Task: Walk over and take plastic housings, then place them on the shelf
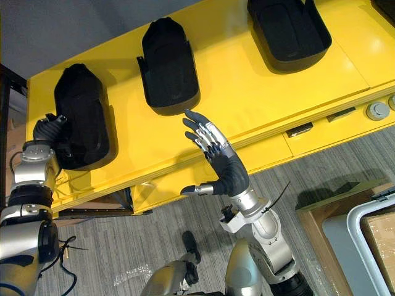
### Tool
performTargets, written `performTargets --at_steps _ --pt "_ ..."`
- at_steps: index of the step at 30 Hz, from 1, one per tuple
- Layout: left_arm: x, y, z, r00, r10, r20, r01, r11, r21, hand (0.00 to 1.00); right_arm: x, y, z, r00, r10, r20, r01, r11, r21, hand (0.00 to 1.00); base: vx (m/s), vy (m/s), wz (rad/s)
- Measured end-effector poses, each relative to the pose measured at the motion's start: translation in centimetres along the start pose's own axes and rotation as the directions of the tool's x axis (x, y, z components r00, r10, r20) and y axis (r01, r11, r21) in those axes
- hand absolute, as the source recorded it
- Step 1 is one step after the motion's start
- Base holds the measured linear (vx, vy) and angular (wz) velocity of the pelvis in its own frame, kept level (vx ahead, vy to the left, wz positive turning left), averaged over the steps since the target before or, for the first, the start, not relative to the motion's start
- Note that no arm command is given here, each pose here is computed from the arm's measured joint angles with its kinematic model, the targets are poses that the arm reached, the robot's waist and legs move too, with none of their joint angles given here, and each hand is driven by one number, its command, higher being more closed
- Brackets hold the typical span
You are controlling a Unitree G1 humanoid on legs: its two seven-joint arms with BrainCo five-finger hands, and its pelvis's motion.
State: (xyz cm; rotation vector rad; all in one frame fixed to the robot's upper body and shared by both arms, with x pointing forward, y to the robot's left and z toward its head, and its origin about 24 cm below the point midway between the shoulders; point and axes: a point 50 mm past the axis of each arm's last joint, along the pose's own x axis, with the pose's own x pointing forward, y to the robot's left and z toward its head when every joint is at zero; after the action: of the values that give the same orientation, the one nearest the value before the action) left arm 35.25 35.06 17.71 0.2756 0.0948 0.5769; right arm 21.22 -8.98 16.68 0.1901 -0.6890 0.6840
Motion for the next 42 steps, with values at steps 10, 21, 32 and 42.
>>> performTargets --at_steps 10,21,32,42 --pt "0.2 2.3 4.9 0.950 0.273 0.151 -0.255 0.958 -0.130 0.00 -0.2 -0.3 1.0 0.997 -0.016 0.069 0.015 1.000 0.014 0.00 0.01 0.002 -0.08" --pt "-7.2 2.2 12.9 0.522 0.448 0.726 -0.245 0.894 -0.376 0.00 -1.5 -0.7 1.2 0.994 -0.026 0.109 0.030 0.999 -0.035 0.00 0.03 -0.001 0.11" --pt "-21.2 -3.6 -0.5 0.720 0.022 0.693 0.252 0.923 -0.292 0.00 -1.7 -1.3 0.2 0.989 -0.127 0.070 0.135 0.984 -0.118 0.00 0.04 -0.008 0.42" --pt "-23.5 -4.9 -10.1 0.969 0.007 0.246 0.105 0.894 -0.436 0.00 -1.2 0.9 -2.6 0.984 -0.178 -0.004 0.177 0.982 0.068 1.00 -0.04 -0.010 0.32"
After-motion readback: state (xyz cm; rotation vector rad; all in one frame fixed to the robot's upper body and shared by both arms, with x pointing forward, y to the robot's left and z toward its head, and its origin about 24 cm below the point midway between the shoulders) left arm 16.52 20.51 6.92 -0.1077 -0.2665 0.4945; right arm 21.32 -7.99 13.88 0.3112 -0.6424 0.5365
